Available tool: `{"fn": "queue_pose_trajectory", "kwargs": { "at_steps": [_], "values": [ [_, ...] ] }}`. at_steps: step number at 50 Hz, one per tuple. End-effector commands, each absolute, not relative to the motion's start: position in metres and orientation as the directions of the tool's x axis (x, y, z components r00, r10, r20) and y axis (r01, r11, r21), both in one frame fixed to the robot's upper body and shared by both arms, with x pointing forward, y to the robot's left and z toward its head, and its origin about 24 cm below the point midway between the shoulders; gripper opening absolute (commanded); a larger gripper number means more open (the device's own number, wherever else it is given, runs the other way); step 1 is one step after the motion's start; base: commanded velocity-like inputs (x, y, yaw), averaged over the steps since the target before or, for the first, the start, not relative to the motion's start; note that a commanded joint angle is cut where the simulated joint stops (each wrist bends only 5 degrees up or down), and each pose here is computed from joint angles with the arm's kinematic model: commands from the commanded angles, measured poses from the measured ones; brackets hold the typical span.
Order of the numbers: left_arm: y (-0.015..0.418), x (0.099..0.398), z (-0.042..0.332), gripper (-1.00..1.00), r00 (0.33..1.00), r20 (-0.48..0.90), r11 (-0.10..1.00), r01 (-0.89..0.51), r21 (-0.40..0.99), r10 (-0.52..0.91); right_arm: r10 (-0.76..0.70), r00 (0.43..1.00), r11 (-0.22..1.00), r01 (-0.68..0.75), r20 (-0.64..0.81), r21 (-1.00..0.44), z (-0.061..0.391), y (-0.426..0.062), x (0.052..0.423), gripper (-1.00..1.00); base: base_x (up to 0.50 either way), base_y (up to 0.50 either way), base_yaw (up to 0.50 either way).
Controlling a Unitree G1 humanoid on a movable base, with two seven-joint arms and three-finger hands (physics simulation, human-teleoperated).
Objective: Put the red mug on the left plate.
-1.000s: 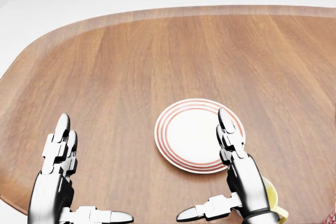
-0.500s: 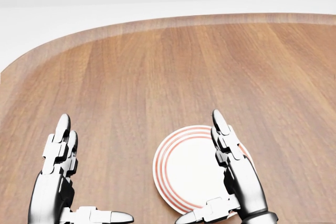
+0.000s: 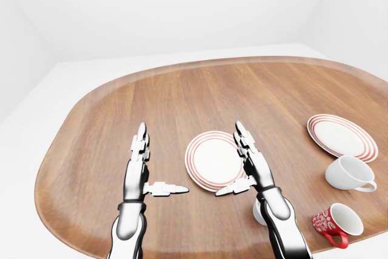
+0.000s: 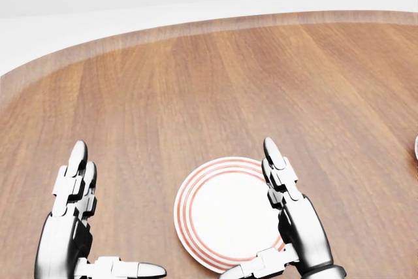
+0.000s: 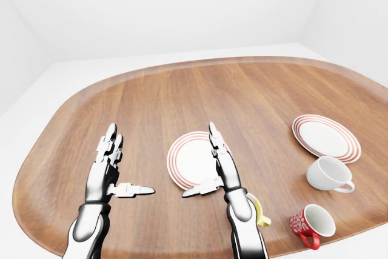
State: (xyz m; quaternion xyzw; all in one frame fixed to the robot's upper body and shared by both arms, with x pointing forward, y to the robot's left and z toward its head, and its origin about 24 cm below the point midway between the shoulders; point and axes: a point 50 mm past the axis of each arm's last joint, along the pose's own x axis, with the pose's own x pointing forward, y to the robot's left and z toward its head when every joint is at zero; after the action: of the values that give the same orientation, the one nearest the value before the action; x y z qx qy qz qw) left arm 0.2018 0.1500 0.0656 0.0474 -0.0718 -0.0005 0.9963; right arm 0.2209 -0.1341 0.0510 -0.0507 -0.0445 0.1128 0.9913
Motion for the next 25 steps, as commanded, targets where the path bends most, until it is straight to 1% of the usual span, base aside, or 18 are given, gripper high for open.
{"fn": "queue_pose_trajectory", "kwargs": {
  "at_steps": [1, 6, 8, 10, 11, 13, 14, 15, 17, 18, 19, 20, 21, 25],
  "values": [
    [0.150, 0.202, 0.068, 1.00, 0.988, 0.152, 0.996, -0.008, 0.094, -0.007, 0.224, 0.971, 0.970, -0.215, 0.081, -0.115, 0.052, -0.134, 0.221, 1.00, 0.49, -0.08, 0.00],
    [0.150, 0.202, 0.068, 1.00, 0.988, 0.154, 0.995, -0.008, 0.094, -0.007, 0.209, 0.973, 0.972, -0.196, 0.097, -0.128, 0.056, -0.134, 0.225, 1.00, 0.49, -0.08, 0.00],
    [0.150, 0.203, 0.069, 1.00, 0.987, 0.160, 0.996, -0.009, 0.094, -0.007, 0.109, 0.993, 0.991, -0.106, 0.032, -0.081, 0.050, -0.143, 0.241, 1.00, 0.00, 0.00, 0.00],
    [0.150, 0.204, 0.071, 1.00, 0.986, 0.166, 0.996, -0.009, 0.094, -0.007, 0.069, 0.997, 0.994, -0.072, -0.041, -0.081, 0.043, -0.147, 0.249, 1.00, 0.00, 0.00, 0.00],
    [0.150, 0.205, 0.072, 1.00, 0.985, 0.172, 0.996, -0.008, 0.094, -0.008, 0.044, 0.998, 0.995, -0.049, -0.054, -0.092, 0.042, -0.149, 0.253, 1.00, 0.00, 0.00, 0.00],
    [0.150, 0.206, 0.073, 1.00, 0.984, 0.177, 0.995, -0.009, 0.096, -0.008, 0.024, 0.997, 0.990, -0.034, -0.075, -0.135, 0.038, -0.149, 0.264, 1.00, 0.00, 0.00, 0.00],
    [0.149, 0.207, 0.074, 1.00, 0.983, 0.181, 0.995, -0.008, 0.097, -0.010, 0.016, 0.996, 0.980, -0.033, -0.091, -0.195, 0.034, -0.146, 0.269, 1.00, 0.00, 0.00, 0.00],
    [0.149, 0.208, 0.074, 1.00, 0.983, 0.183, 0.995, -0.010, 0.099, -0.009, -0.001, 0.995, 0.974, -0.020, -0.096, -0.224, 0.032, -0.144, 0.272, 1.00, 0.00, 0.00, 0.00],
    [0.149, 0.208, 0.074, 1.00, 0.983, 0.184, 0.995, -0.009, 0.099, -0.010, -0.010, 0.994, 0.967, -0.017, -0.106, -0.254, 0.029, -0.141, 0.275, 1.00, 0.00, 0.00, 0.00],
    [0.149, 0.209, 0.075, 1.00, 0.982, 0.187, 0.995, -0.011, 0.098, -0.008, -0.034, 0.993, 0.956, 0.000, -0.111, -0.292, 0.026, -0.139, 0.278, 1.00, 0.00, 0.00, 0.00],
    [0.149, 0.209, 0.075, 1.00, 0.982, 0.187, 0.995, -0.011, 0.098, -0.008, -0.035, 0.993, 0.956, 0.001, -0.112, -0.294, 0.026, -0.139, 0.278, 1.00, 0.00, 0.00, 0.00],
    [0.149, 0.210, 0.075, 1.00, 0.982, 0.189, 0.995, -0.010, 0.096, -0.008, -0.108, 0.990, 0.930, 0.067, -0.095, -0.362, 0.024, -0.139, 0.282, 1.00, 0.00, 0.00, 0.00],
    [0.149, 0.210, 0.075, 1.00, 0.982, 0.191, 0.995, -0.011, 0.096, -0.008, -0.146, 0.986, 0.920, 0.103, -0.085, -0.378, 0.023, -0.139, 0.283, 1.00, 0.00, 0.00, 0.00],
    [0.149, 0.211, 0.077, 1.00, 0.980, 0.196, 0.995, -0.013, 0.097, -0.007, -0.180, 0.982, 0.861, 0.131, -0.054, -0.492, 0.019, -0.132, 0.286, 1.00, 0.00, 0.00, 0.00]
  ]
}}
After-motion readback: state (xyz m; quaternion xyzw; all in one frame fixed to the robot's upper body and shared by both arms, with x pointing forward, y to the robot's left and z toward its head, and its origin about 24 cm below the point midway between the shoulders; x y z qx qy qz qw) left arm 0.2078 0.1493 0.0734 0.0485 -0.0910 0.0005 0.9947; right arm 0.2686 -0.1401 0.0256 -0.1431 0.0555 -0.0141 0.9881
